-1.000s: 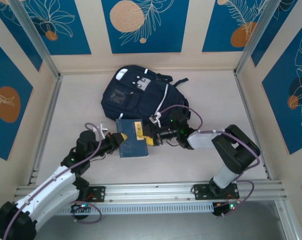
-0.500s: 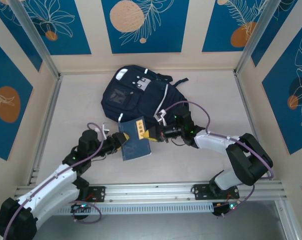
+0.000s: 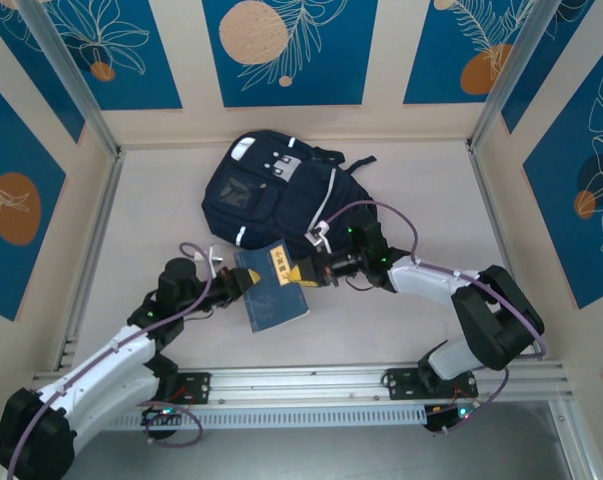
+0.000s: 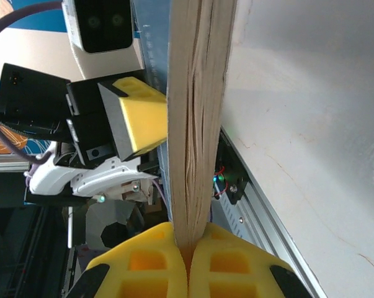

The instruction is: Pack books, pencil case, and school supplies into a backpack

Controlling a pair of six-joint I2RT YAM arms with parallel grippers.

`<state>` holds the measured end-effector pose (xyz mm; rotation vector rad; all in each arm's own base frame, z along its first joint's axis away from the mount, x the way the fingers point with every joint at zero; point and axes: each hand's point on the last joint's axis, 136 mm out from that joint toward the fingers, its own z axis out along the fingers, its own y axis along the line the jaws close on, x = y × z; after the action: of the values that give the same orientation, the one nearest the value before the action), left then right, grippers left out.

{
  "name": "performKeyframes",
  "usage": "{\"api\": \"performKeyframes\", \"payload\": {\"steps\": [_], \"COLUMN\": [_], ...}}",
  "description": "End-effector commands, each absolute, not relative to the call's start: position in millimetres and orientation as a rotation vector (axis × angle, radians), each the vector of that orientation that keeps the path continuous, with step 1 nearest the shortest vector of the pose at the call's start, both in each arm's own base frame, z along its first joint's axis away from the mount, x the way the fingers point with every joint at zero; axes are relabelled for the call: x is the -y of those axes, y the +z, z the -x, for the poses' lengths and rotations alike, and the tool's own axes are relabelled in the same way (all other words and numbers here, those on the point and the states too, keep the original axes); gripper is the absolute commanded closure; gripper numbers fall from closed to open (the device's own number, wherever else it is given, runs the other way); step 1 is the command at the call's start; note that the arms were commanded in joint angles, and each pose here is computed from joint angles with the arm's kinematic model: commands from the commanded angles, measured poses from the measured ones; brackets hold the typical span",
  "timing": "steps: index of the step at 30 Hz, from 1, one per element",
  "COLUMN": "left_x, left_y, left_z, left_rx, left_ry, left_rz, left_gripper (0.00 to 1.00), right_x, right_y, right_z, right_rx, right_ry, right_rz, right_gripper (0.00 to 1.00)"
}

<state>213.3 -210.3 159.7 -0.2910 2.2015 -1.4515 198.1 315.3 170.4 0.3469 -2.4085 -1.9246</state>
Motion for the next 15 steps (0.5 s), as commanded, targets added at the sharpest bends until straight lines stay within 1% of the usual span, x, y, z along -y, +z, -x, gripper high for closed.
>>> {"api": "performKeyframes", "payload": {"steps": [1,2,3,6,7,9,15], "left_x": [217,214,209,196,192,186,153], "left_y": [186,189,191,205,212,226,250], "left_z": [-212,-214,-215,-221,-223,-227,-238], "left_rx": [-2.109,-2.097,-2.081,-2.004,-1.973,-1.916,-1.732], "left_ry": [-1.518,-1.505,-1.485,-1.451,-1.451,-1.452,-1.416], "left_rz": [0.210,0.226,0.251,0.337,0.365,0.415,0.629], "left_gripper": [1.00,1.00,1.00,1.00,1.00,1.00,1.00], "right_x": [-315,-313,-310,-305,-304,-301,-283], "right_y": [180,178,177,179,180,181,184], "right_z": [-201,-204,-207,-214,-217,-220,-229], "right_rx": [2.404,2.428,2.451,2.495,2.515,2.558,2.736], "right_ry": [-1.953,-1.953,-1.959,-1.994,-2.005,-2.022,-2.075], "right_rz": [-0.378,-0.349,-0.318,-0.226,-0.188,-0.110,0.277], "right_gripper": [0.98,0.96,0.90,0.54,0.45,0.32,0.12]}}
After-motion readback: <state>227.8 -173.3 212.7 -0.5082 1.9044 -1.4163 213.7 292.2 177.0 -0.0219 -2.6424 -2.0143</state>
